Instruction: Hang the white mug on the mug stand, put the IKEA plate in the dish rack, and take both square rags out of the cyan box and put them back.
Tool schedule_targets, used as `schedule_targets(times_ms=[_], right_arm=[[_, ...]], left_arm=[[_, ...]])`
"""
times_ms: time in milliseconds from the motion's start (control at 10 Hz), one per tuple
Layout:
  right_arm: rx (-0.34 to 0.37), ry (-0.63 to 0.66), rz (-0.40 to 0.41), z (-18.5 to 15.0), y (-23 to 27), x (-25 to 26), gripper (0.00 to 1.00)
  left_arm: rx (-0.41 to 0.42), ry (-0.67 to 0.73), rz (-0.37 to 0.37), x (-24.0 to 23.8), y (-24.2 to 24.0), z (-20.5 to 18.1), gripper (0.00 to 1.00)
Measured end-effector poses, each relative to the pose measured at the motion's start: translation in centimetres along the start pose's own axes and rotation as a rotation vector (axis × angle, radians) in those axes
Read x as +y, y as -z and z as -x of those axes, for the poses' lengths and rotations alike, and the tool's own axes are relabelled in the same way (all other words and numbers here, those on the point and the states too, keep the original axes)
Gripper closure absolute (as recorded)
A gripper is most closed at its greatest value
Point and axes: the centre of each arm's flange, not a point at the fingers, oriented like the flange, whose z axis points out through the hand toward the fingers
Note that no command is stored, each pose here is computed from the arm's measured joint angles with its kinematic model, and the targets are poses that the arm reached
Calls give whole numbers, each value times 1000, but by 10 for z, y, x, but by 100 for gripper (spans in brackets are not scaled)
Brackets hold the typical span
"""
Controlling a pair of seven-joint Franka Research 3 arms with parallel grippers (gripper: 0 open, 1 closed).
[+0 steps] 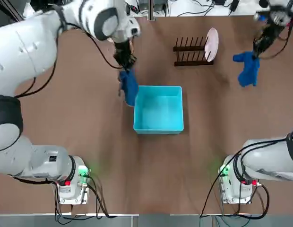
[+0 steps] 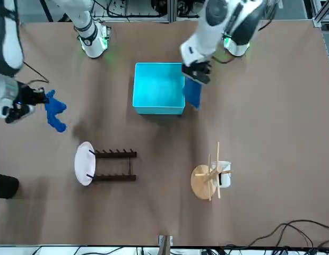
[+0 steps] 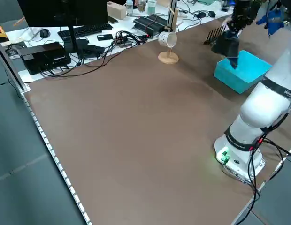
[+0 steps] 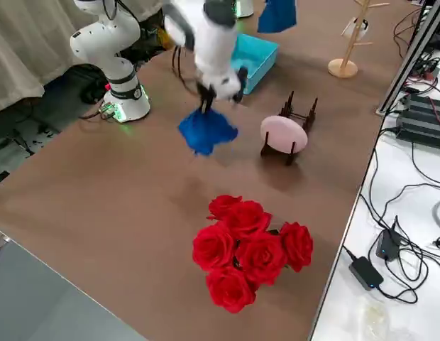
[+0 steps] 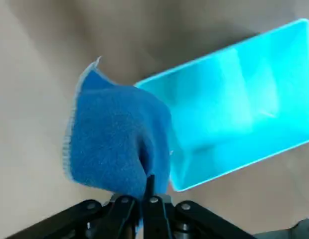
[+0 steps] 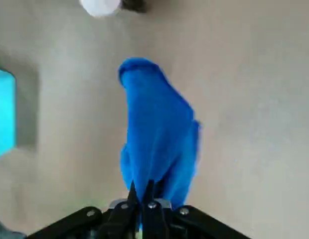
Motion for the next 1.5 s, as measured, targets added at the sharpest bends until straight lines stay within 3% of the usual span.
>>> schedule_targets(times_ms=[200,400,900,1000,1300,1500], right_arm=[[10,-98,1,-11,56,-53,96],[10,-184,13,-21,79,-103,96],[-8,-367,-1,-37,77,-216,96],[-21,-391,13,-39,70,-247,96],[4,-429,52,-39,38,-364,96],[41,-441,59,-36,-5,-429,96]], left_arm=[[-5,-9,42,41,-21,6,94],[-8,-14,79,51,-33,2,83],[-16,3,55,35,-33,-7,7],[17,22,28,12,-15,-16,0],[83,116,-3,-96,82,-45,0],[137,178,-66,-166,151,-47,0]])
